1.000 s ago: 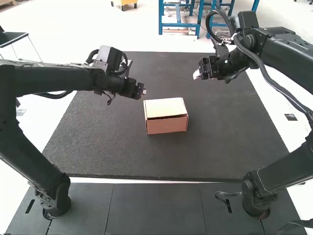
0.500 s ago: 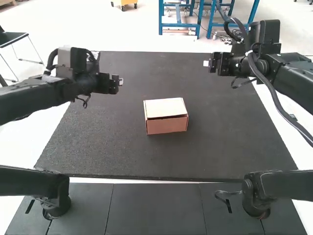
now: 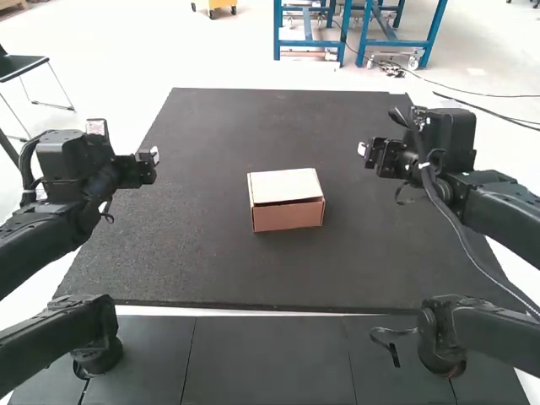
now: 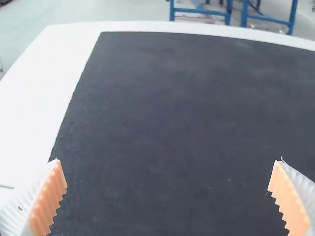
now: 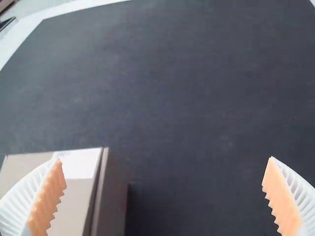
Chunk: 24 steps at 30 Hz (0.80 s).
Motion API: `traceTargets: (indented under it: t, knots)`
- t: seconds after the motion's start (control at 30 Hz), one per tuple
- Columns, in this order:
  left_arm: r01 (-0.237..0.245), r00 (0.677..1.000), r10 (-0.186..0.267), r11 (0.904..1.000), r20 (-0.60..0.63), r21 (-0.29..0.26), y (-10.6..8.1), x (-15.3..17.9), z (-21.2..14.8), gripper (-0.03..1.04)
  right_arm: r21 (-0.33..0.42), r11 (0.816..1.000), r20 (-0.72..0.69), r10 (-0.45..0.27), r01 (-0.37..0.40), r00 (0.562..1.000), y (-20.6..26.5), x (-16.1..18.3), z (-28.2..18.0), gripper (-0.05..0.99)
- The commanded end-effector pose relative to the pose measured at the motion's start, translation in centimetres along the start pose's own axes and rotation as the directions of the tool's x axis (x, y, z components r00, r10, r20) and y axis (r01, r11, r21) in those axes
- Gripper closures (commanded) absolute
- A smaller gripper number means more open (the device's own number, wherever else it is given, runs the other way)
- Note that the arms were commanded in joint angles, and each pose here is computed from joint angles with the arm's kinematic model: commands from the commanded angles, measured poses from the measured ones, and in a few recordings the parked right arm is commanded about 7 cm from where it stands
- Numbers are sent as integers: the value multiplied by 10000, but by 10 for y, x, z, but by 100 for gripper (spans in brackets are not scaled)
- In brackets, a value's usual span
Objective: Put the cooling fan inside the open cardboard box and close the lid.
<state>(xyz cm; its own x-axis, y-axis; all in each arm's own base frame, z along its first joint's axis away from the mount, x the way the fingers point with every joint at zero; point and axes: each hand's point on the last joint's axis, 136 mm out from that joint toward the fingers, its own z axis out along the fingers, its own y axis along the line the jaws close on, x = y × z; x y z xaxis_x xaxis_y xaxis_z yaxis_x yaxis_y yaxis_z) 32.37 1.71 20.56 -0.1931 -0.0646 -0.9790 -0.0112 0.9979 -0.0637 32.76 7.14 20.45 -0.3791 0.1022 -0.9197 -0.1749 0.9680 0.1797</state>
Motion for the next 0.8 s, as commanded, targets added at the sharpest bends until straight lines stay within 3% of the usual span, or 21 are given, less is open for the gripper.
traceTargets:
  t: [0.0, 0.2, 0.4, 0.57, 0.77]
  knots:
    - [7, 9988, -17, 9998, 498, 210, 11, -6, -5, 4, 375, 9993, 862, -19, -13, 9963, -10, -11, -11, 2]
    - [176, 9984, -172, 9998, 533, -76, 31, 10, -10, 4, 509, 9987, 1254, -60, -4, 9921, -18, 3, -15, 2]
    - [50, 9974, -72, 9995, 723, 307, 22, 26, -18, 4, 517, 9987, 1868, -103, 7, 9823, -21, 9, -20, 2]
    - [-156, 9873, 84, 9989, 1584, 440, 13, 28, -33, 4, 580, 9983, 2017, -98, -19, 9794, -26, 21, -21, 2]
    - [194, 9774, -308, 9982, 2090, 561, 9, 28, -46, 4, 906, 9957, 2189, -367, 172, 9751, -35, 40, -25, 3]
